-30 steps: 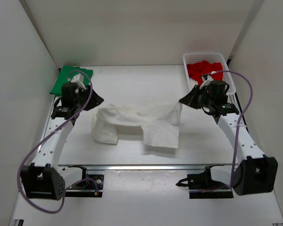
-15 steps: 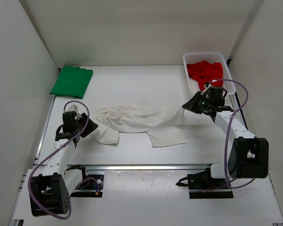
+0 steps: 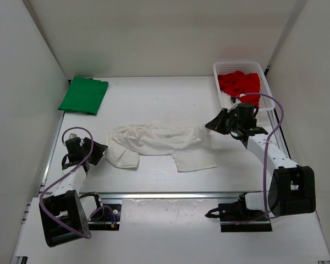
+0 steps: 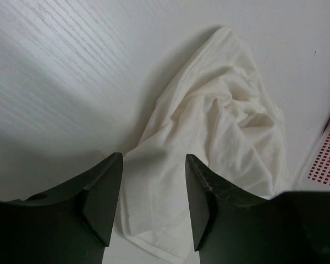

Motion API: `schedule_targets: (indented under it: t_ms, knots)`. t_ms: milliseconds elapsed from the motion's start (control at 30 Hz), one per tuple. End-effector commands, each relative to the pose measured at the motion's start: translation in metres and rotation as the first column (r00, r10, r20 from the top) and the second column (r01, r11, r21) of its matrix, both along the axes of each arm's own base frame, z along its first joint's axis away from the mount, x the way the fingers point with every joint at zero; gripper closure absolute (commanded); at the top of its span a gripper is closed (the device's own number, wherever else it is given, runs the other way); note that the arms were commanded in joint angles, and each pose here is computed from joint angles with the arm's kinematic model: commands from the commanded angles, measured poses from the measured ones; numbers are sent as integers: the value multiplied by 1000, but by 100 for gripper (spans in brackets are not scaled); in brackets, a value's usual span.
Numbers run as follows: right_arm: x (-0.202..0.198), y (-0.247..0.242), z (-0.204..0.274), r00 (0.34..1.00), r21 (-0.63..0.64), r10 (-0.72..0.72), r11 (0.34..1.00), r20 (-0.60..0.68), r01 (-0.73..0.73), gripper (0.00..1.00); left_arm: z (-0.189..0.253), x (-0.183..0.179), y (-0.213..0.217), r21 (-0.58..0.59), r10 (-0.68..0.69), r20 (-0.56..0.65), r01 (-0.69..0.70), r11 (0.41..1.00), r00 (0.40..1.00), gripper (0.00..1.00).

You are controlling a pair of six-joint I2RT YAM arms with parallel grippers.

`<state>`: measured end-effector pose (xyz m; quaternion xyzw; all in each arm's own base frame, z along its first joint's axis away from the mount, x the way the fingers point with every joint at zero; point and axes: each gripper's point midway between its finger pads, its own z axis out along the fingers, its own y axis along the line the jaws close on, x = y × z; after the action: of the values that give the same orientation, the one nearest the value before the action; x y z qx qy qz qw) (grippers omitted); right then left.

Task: Fold and stack the t-shirts
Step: Flatten out the tshirt

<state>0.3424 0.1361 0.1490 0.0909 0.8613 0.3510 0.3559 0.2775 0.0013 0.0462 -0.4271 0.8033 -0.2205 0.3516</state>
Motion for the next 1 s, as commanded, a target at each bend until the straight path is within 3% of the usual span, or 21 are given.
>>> schedule_targets:
  t_ms: [0,333,500,567,700,767,900,967]
  knots:
    - [3,3,24,996,21,15,1000,93,-17,100,8,2,1,24,16,47,-17,1000,999,40]
    - [3,3,28,994,36,18,999,107,-22,100,-19,-9,-15,13,-31,-38,31,999,999,46]
    - [1,6,27,995,41,27,999,97,-32,100,-19,-15,-1,59,17,-39,-14,998,999,32]
    - [1,7,31,993,44,30,998,111,-36,100,-18,-18,1,65,30,-34,-28,998,999,33]
    - [-1,10,27,994,52,39,998,98,-44,100,-23,-15,-6,38,12,-36,-11,999,999,57]
    - [-1,11,33,992,52,41,998,122,-47,100,-25,-12,-9,28,5,-40,-3,1000,999,63]
    - [-1,12,36,990,50,45,997,131,-52,100,-14,2,-9,40,7,13,-7,999,1000,82]
    - [-2,13,34,991,54,49,997,126,-56,100,4,18,-7,49,3,52,-5,999,999,97]
